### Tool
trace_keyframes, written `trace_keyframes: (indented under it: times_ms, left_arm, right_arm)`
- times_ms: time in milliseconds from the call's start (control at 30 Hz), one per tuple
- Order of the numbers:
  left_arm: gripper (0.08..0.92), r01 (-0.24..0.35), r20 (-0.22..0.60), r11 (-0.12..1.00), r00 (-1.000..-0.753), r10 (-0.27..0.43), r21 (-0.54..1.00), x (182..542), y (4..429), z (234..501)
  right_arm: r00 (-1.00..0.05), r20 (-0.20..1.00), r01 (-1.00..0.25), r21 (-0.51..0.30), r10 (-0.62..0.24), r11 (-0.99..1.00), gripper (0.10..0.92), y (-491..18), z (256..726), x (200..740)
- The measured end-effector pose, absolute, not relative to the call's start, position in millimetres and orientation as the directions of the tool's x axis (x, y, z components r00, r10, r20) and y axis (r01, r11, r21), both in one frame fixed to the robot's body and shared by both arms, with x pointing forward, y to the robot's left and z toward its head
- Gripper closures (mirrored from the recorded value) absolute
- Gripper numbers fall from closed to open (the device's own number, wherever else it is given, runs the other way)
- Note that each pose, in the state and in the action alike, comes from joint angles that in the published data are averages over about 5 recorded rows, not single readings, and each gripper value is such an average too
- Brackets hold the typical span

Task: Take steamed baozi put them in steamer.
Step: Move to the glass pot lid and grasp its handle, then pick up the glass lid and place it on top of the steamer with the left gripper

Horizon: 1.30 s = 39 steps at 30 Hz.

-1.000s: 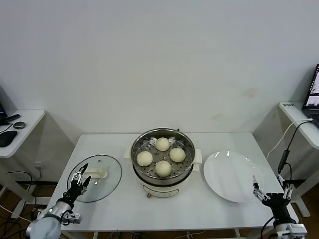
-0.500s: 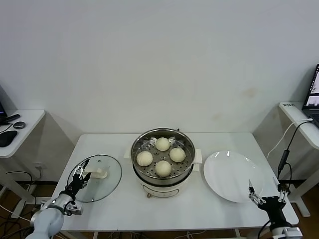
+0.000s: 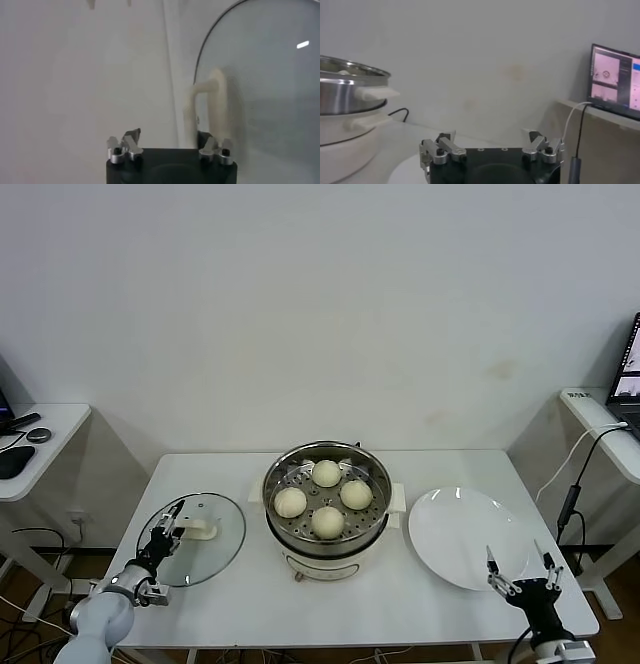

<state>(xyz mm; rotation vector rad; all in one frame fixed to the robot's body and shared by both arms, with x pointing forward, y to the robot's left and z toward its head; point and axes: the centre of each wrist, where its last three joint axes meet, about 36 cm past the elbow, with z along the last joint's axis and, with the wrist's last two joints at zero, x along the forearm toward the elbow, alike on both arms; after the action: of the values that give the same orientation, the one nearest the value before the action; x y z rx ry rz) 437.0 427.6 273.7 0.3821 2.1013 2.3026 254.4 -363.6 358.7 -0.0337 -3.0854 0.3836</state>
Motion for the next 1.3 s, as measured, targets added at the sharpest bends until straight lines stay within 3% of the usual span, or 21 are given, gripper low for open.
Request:
trace_keyframes:
  times_ms: [367,500,767,967,1300]
  left_arm:
    - [0.752,0.166,0.176,-0.070,-0.969,0.175,0.984,437.1,428.9,267.2]
    - [0.833,0.153,0.160,-0.053,-0.971,0.179,0.987,434.1,430.0,267.0]
    - [0.842,0.079,0.085,-0.044,-0.982,0.168,0.996,420.9,429.0,278.4]
    - [0.842,0.004,0.009,-0.046,-0.993,0.117,0.999,394.9,419.7,299.5]
    - [0.842,-0.060,-0.061,-0.054,-0.998,-0.015,0.997,356.1,389.1,374.1]
  right_arm:
    - [-1.000,0.026,-0.008,-0.244,-0.002,0.970,0.200,-357.0,360.0,255.3]
    - [-1.000,0.025,-0.017,-0.246,-0.011,0.969,0.200,-355.3,359.8,255.6]
    - [-0.999,0.027,-0.044,-0.259,-0.039,0.965,0.200,-352.1,360.0,256.5]
    - [-0.997,0.035,-0.070,-0.264,-0.063,0.962,0.200,-346.1,357.3,255.4]
    - [-0.994,0.047,-0.110,-0.266,-0.101,0.958,0.200,-330.4,349.3,251.5]
